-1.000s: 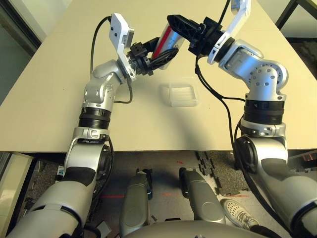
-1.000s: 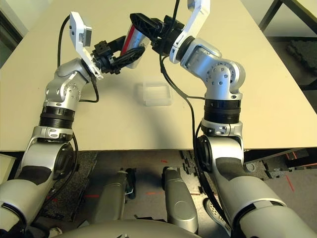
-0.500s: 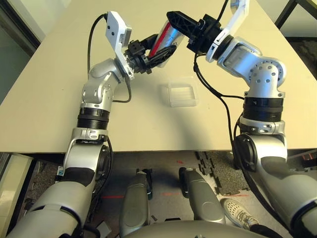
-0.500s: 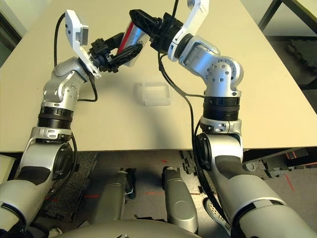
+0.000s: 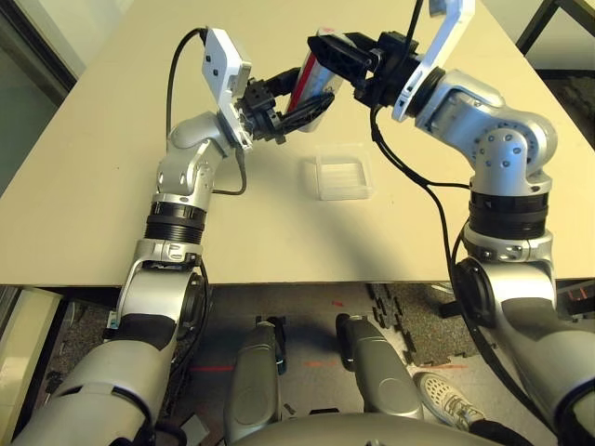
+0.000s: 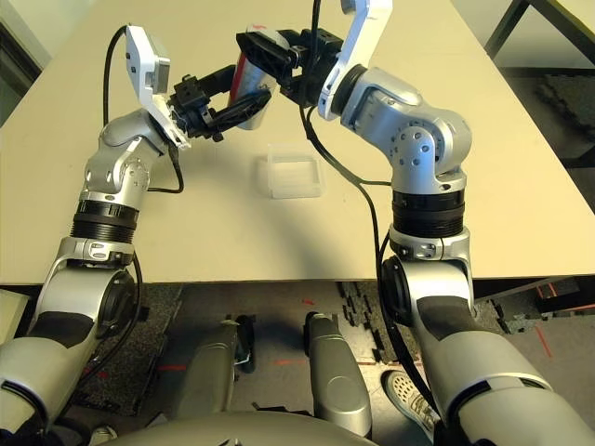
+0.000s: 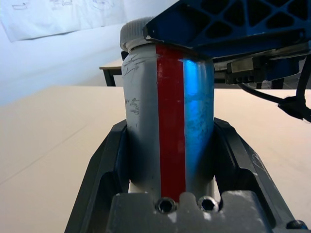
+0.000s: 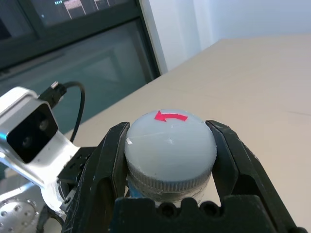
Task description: Pour the medicine from the bottle into the box.
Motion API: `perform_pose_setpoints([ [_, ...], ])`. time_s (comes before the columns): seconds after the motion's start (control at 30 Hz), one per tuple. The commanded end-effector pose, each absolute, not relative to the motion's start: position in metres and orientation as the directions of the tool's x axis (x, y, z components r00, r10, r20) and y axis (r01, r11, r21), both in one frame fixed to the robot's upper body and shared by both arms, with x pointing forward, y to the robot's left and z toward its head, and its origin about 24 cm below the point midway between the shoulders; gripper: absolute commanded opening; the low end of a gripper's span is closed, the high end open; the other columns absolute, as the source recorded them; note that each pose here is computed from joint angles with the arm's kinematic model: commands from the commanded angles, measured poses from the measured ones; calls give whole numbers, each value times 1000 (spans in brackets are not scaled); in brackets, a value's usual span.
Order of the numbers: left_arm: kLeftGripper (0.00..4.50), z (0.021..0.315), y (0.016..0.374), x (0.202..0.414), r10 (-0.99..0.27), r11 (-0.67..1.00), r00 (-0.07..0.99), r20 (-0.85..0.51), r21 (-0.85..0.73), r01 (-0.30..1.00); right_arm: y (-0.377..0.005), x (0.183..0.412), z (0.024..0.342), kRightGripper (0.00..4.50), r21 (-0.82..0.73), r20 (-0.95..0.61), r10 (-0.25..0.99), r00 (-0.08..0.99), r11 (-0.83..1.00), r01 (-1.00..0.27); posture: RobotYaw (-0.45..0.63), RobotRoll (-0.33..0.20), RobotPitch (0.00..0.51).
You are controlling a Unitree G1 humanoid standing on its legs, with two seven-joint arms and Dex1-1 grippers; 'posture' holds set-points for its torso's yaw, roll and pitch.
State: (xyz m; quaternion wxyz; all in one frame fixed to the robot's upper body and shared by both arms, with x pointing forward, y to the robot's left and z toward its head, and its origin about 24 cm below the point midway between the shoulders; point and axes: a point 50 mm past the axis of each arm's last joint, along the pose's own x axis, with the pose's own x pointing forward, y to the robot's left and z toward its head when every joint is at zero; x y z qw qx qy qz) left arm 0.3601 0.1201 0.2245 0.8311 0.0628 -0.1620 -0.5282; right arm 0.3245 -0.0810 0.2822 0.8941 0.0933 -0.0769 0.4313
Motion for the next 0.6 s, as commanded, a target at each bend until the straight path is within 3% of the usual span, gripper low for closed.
perform_pose_setpoints([
  [0.03,2537,203,118,366,-900,435,424,97,220,873,-56,299,292,2606,-45,235,860,453,475,-879,-196,0,173],
  [0.6,2513,201,120,370,-892,451,442,92,218,865,-35,290,279,2606,-123,116,931,347,360,-925,-197,0,175],
])
